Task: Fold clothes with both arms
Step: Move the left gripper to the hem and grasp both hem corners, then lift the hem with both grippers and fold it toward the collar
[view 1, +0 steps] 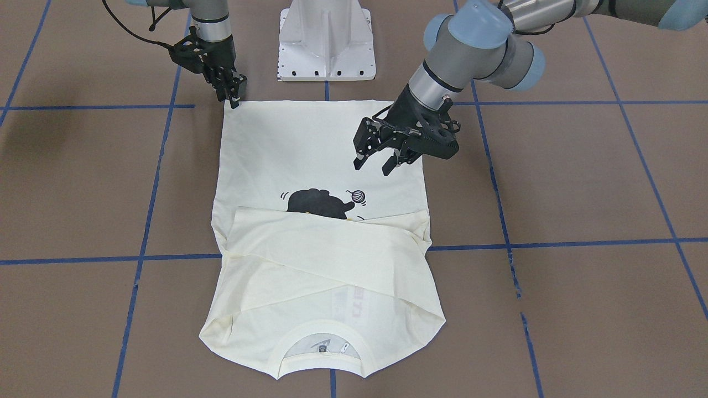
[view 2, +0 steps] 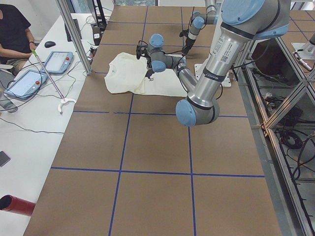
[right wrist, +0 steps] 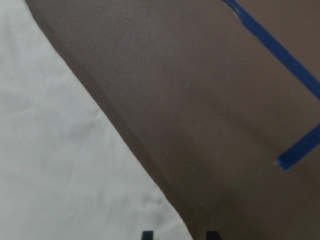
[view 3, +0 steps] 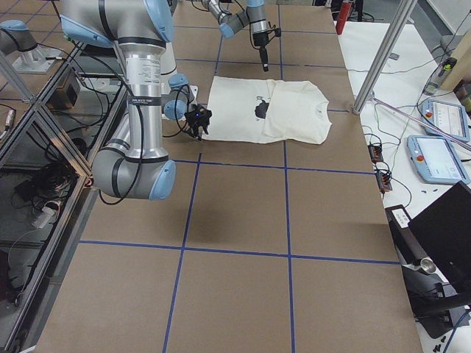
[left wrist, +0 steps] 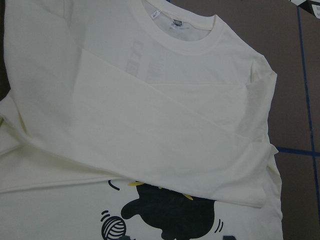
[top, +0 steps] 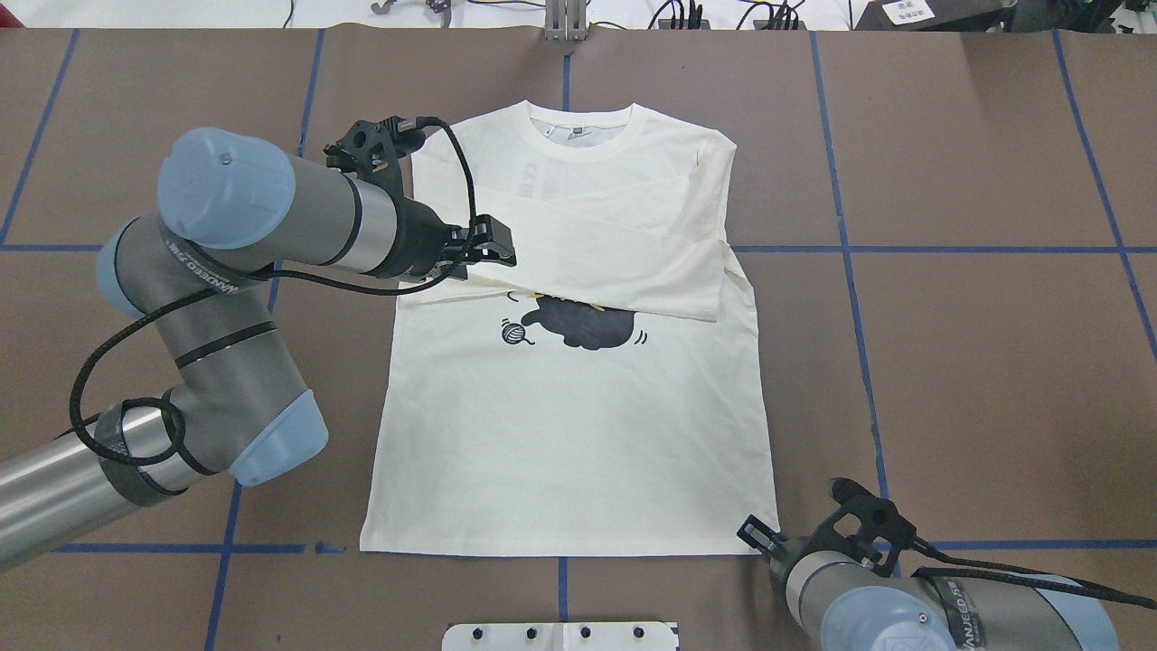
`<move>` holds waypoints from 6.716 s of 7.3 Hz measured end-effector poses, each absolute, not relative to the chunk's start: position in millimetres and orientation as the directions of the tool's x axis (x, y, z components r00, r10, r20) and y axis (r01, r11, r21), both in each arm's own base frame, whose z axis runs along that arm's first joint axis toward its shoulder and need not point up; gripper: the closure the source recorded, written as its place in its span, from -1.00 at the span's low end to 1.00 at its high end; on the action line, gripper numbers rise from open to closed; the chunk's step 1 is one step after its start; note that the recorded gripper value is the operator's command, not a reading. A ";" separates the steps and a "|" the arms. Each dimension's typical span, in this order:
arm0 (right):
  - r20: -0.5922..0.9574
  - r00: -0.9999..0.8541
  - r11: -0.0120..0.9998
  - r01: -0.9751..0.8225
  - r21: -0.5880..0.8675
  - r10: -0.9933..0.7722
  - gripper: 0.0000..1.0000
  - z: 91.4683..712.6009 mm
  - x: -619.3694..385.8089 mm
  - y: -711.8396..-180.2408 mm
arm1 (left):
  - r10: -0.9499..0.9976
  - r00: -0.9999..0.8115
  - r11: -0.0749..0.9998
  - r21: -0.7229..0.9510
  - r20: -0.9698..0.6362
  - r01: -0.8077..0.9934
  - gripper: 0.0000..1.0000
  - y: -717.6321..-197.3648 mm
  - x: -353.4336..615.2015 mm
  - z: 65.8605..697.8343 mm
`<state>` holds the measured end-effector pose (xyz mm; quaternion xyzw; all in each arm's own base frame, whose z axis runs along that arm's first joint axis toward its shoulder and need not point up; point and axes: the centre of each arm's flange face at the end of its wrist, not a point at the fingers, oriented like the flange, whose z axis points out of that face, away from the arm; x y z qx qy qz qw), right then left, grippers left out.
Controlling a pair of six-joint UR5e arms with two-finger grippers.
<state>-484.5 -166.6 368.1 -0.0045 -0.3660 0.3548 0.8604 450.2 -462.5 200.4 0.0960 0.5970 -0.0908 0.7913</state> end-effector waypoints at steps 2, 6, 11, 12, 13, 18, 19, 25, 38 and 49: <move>0.631 0.478 0.751 -0.603 -0.271 0.611 1.00 364.2 -484.6 -166.7 | -0.030 0.271 0.965 0.042 -0.962 0.259 -0.39 -461.8 449.2 201.5; 0.651 0.449 0.747 -0.597 -0.291 0.612 1.00 346.3 -470.3 -172.3 | -0.167 0.315 0.959 -0.080 -0.934 0.270 -0.39 -427.4 433.6 218.8; 0.656 0.440 0.747 -0.593 -0.301 0.614 1.00 339.9 -466.8 -174.4 | -0.422 0.470 0.885 -0.239 -0.775 0.401 -0.35 -250.2 486.5 302.3; 0.656 0.439 0.747 -0.593 -0.302 0.614 1.00 339.6 -466.9 -174.4 | -0.440 0.515 0.881 -0.242 -0.736 0.407 -0.33 -230.3 496.5 312.8; 0.656 0.439 0.747 -0.593 -0.302 0.614 1.00 339.4 -466.9 -174.4 | -0.447 0.545 0.881 -0.243 -0.710 0.406 -0.30 -216.5 503.0 319.9; 0.657 0.437 0.746 -0.594 -0.302 0.614 1.00 338.5 -466.9 -174.9 | -0.444 0.592 0.887 -0.240 -0.672 0.393 -0.01 -194.3 510.4 338.8; 0.657 0.437 0.746 -0.594 -0.302 0.614 1.00 338.8 -466.6 -174.9 | -0.444 0.592 0.888 -0.240 -0.672 0.393 0.07 -194.3 510.3 338.9; 0.660 0.432 0.744 -0.596 -0.303 0.615 1.00 337.4 -462.8 -176.2 | -0.444 0.592 0.887 -0.235 -0.672 0.398 1.00 -197.9 507.8 340.6; 0.763 0.459 0.825 -0.539 -0.169 0.455 1.00 285.8 -393.1 -310.9 | -0.341 0.509 0.903 -0.125 -0.790 0.411 1.00 -307.3 421.8 223.7; 0.642 0.627 0.825 -0.566 -0.013 0.440 1.00 319.1 -461.0 -664.0 | -0.261 0.537 0.808 0.123 -0.802 0.577 1.00 -590.2 457.3 312.9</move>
